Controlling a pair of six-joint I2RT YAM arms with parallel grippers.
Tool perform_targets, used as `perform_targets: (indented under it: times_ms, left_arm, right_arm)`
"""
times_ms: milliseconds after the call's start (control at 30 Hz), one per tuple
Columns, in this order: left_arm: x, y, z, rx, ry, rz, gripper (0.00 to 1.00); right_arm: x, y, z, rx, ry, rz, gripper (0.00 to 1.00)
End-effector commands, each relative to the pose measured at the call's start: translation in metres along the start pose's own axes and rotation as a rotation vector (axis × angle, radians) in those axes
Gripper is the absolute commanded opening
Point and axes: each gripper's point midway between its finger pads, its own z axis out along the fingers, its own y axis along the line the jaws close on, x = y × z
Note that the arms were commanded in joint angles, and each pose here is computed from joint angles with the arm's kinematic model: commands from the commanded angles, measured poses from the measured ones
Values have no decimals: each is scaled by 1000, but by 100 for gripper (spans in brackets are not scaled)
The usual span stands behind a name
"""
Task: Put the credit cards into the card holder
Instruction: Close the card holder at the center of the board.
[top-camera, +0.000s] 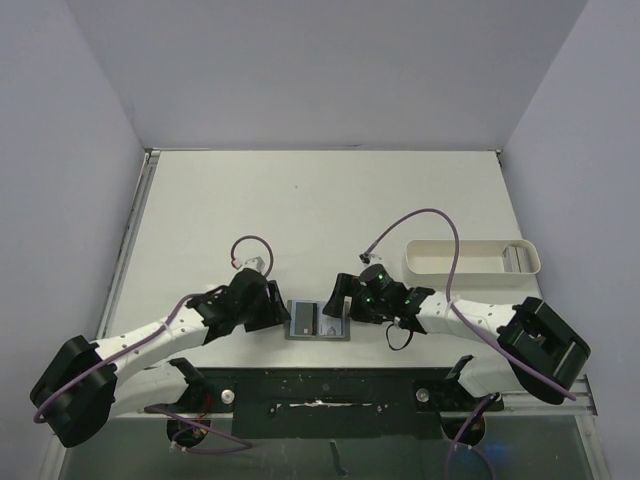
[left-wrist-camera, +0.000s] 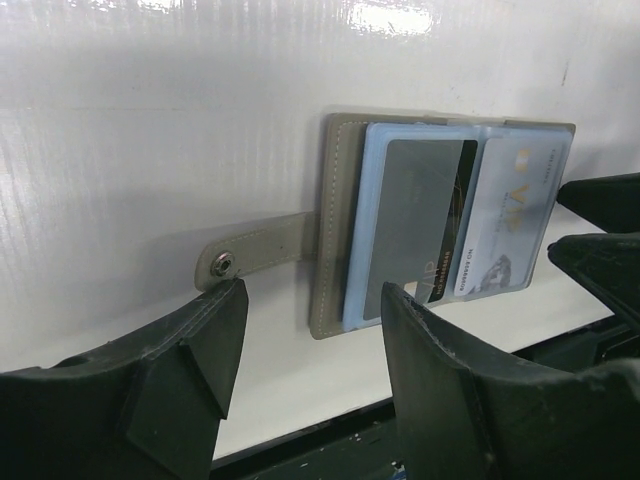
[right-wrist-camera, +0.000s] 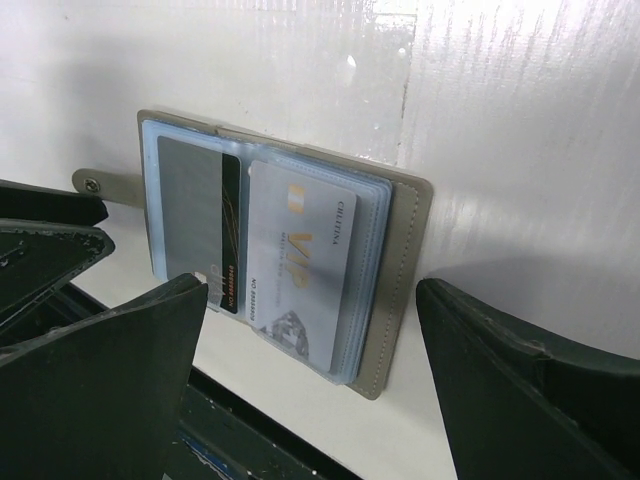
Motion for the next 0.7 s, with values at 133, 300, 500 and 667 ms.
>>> perform_targets:
  times_ms: [133, 300, 500, 667]
  left_arm:
    - [-2, 1, 7, 28, -28, 12, 45]
    - [-1, -5, 11, 56, -18, 13, 31]
    - [5, -8, 16, 88, -3, 4, 19]
    - [7, -10, 19, 106, 1, -10, 14]
  right_arm:
    - [-2, 13, 7, -59, -1, 16, 90]
    - [-5, 27, 7, -125, 3, 8, 90]
    - [-16, 50, 1, -191, -9, -10, 90]
    - [-22, 67, -11, -271, -27, 1, 90]
